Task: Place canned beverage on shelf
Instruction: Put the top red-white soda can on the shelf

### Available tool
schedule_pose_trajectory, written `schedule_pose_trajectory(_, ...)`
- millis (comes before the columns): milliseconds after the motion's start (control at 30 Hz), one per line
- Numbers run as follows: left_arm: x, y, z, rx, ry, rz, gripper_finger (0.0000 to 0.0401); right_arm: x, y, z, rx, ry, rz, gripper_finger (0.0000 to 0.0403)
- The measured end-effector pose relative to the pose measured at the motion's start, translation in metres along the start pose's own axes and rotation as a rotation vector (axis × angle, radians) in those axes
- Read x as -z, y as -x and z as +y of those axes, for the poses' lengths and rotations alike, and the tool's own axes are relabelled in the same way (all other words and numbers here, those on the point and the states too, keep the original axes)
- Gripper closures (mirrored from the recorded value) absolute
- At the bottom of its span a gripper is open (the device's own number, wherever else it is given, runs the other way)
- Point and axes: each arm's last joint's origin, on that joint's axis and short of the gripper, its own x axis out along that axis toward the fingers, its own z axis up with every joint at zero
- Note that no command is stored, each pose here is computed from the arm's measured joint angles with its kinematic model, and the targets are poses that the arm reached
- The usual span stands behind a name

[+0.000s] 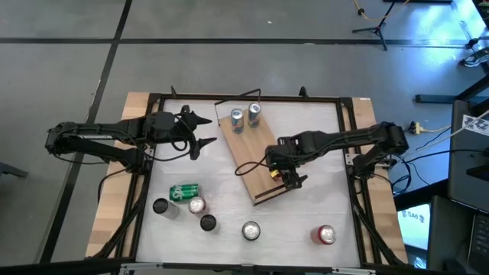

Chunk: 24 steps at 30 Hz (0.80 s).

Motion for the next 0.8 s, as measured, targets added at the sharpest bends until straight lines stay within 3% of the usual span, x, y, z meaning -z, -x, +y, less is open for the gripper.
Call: schedule_pose_trajectory(800, 0.0000, -0.0001, 0.0000, 0.000, 0.000, 0.000, 0.0090, -0.0047, -0.0095, 0.0002, 0.000, 0.027, 0.018, 0.0097)
